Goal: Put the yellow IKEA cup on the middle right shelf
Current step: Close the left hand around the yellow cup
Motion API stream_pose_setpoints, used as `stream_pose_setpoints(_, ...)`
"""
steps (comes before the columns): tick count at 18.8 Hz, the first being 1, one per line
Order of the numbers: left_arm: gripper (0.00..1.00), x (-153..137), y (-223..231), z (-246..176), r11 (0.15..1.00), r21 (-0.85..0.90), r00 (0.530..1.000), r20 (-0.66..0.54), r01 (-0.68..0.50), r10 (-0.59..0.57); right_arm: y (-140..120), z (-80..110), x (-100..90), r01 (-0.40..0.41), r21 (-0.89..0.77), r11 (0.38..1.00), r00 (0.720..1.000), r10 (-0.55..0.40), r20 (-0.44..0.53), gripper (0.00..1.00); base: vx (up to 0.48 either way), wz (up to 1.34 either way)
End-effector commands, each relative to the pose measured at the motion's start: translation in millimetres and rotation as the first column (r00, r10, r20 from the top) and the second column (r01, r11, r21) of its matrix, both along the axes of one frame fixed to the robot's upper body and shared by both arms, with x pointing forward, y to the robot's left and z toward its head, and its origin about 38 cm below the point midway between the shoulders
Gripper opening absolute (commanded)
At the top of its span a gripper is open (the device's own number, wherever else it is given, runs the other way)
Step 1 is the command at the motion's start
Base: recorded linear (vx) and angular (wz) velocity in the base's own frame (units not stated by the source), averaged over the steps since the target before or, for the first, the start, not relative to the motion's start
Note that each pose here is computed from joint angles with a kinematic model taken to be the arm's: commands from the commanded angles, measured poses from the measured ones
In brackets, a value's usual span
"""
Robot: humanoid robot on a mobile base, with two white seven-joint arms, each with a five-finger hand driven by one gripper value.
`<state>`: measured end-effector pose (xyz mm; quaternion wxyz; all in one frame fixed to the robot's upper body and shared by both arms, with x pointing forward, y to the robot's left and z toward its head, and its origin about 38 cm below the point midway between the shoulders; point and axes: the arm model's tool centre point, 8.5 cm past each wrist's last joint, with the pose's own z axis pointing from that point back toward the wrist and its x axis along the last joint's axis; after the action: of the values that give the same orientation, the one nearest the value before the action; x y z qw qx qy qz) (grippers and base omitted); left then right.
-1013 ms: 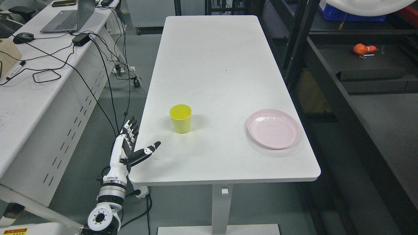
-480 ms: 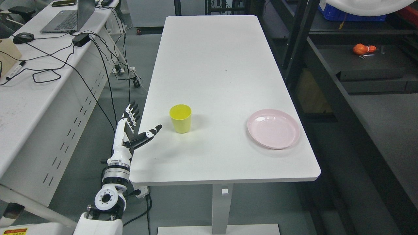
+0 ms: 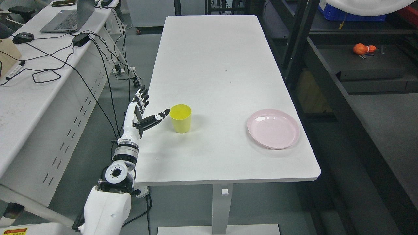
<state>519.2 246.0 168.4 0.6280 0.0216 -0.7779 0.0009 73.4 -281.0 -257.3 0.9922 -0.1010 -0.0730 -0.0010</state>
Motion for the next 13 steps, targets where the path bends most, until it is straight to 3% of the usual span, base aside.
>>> stream_pose_setpoints(1,0.99,16.6,-48.9,-39.2,0.992,0.061,0.984,-0.148,0.107,-0.097,-9.9,0.1,-9.0,0.008,-0.013,1.0,1.0,-0.008,-0.014,0.99,0.0,0.0)
stream_pose_setpoints(13,0.99,31.3,-41.7,-55.7,0.992,0.088,0.969,-0.239,0.091,-0.068,-9.9,0.1,-9.0,0.008,-0.013,1.0,1.0,-0.008,-0.014,0.99,0.0,0.0)
